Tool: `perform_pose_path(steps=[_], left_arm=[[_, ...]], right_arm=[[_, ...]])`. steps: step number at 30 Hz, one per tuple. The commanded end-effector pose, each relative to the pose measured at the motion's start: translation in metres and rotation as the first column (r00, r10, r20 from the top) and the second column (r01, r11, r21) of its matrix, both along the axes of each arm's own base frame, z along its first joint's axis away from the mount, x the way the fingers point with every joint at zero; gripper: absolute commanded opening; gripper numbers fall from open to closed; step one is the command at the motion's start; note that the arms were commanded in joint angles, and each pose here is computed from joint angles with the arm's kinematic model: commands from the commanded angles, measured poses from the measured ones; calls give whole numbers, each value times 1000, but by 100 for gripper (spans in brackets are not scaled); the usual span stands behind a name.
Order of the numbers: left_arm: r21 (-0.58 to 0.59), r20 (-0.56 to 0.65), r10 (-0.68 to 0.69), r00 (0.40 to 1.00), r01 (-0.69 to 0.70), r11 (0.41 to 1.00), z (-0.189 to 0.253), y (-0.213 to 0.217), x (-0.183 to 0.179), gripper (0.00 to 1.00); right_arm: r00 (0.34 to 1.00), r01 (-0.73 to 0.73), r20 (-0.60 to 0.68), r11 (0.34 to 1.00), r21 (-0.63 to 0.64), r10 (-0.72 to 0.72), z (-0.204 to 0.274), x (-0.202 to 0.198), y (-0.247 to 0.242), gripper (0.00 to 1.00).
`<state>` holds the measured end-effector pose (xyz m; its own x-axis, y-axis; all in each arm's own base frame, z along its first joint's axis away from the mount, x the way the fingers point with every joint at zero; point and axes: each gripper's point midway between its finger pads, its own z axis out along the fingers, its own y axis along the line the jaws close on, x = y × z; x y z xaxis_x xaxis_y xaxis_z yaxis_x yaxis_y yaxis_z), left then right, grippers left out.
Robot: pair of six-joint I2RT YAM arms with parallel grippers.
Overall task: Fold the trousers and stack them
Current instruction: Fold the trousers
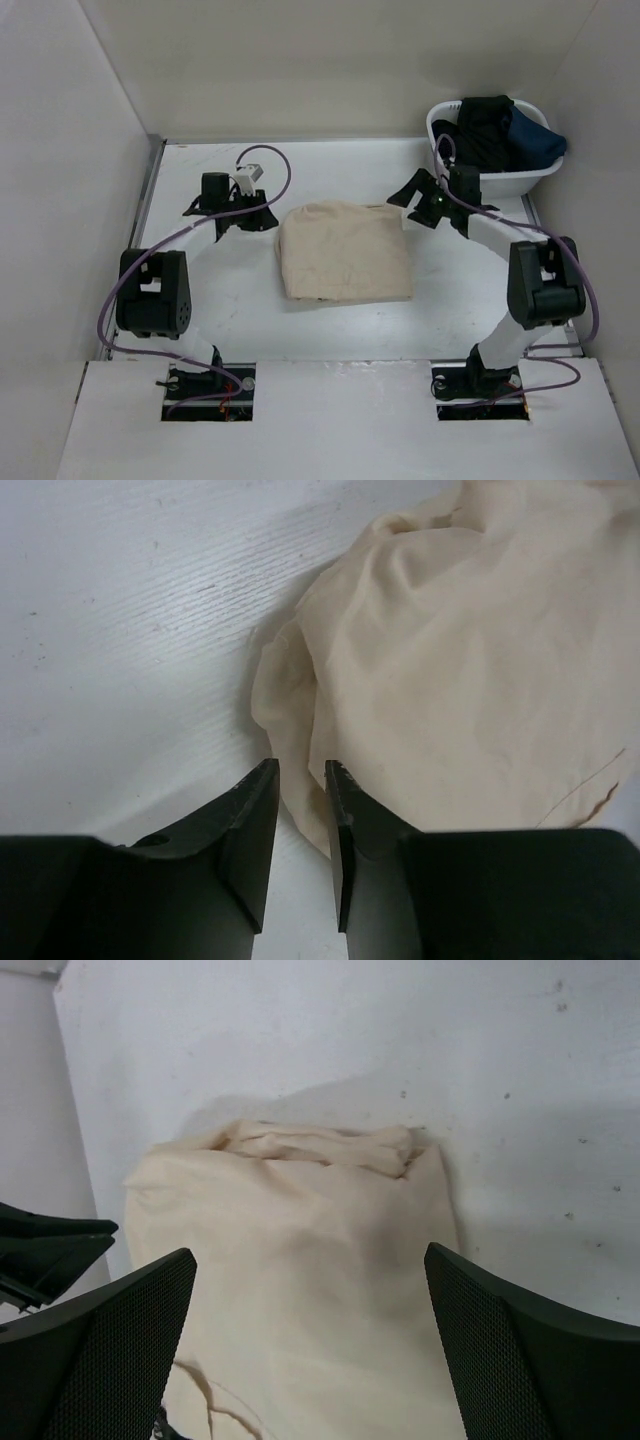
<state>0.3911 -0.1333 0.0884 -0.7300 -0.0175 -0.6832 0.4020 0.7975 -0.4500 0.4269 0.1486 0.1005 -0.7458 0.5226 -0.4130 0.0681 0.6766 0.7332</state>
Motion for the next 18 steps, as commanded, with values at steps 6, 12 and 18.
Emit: perform_pose_path(steps=[6,12,18], left_arm=[[111,221,37,975,-63,992,78,39,-5,38],[203,242,184,953,-235,951,103,119,-15,52],[248,269,391,880,-456,855,115,203,-37,59]], right_arm=[[996,50,88,958,-282,-26,72,-52,-45,100],[947,234,6,676,-699,-322,81,-106,-165,100],[850,483,195,576,-659,-490,126,-122,-213,100]])
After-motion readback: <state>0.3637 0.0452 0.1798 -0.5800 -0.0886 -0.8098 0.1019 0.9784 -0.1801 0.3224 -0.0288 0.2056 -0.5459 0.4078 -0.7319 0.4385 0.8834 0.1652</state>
